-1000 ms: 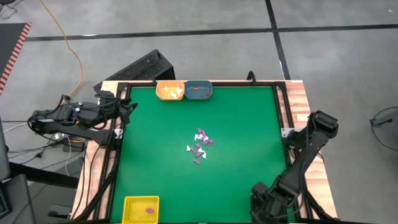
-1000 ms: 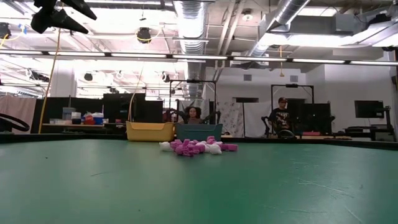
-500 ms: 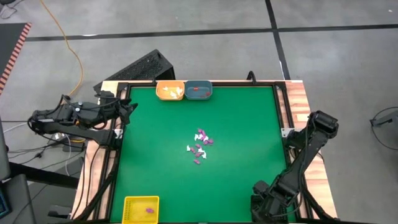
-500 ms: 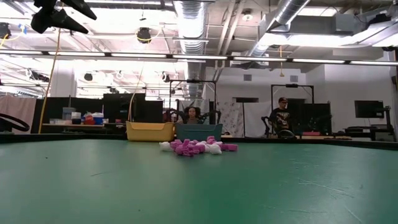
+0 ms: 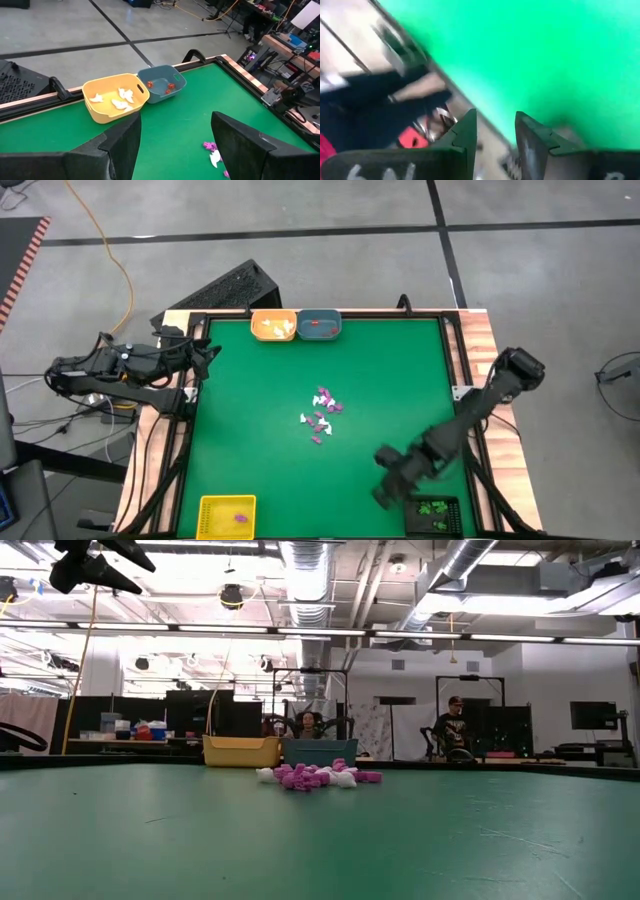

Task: Sort Halloween decoration
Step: Put the pink skeleton into the yellow bin

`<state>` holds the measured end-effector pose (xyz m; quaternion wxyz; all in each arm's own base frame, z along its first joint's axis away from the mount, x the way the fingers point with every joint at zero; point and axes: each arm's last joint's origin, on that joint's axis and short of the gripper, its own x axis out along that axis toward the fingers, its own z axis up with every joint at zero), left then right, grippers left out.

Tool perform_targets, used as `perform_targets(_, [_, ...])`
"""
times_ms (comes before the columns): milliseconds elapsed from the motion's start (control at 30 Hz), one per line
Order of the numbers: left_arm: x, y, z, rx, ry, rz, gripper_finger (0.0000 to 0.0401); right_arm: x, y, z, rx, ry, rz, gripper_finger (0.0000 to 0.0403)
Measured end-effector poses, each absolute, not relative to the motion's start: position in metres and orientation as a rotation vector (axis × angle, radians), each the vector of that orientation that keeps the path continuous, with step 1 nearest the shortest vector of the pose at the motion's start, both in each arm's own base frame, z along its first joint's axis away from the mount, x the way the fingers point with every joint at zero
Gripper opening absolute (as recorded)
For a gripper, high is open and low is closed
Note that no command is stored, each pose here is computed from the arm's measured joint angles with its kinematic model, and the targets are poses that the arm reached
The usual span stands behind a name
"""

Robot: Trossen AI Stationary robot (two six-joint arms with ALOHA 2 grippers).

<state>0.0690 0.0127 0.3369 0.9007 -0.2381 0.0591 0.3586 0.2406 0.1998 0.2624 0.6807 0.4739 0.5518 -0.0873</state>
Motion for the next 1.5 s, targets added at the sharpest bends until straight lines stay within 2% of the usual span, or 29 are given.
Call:
perform_targets(100, [0.069,0.013,0.337,-0.493,0.123,0.741,0.0231,0.261,0.168,0.267,1.017,1.098,-0.258,0.0129])
perform_targets(267, [0.069,0.013,0.337,-0.493,0.123,0.741,0.0231,0.286,0.116,0.258,0.961,0.896,-0.562,0.0128])
perform_targets(467, [0.069,0.013,0.337,-0.493,0.123,0.742,0.0231,0.314,0.071,0.236,0.943,0.785,-0.780,0.0128])
perform_targets(667, [0.069,0.013,0.337,-0.493,0.123,0.741,0.0231,0.345,0.050,0.211,0.966,0.724,-0.794,0.0128])
perform_targets(967, [0.069,0.013,0.337,-0.493,0.123,0.741,0.0231,0.355,0.048,0.178,0.955,0.781,-0.863,0.0128])
perform_targets(1500, [0.069,0.013,0.337,-0.500,0.120,0.743,0.0231,0.354,0.032,0.175,0.953,0.782,-0.925,0.0128])
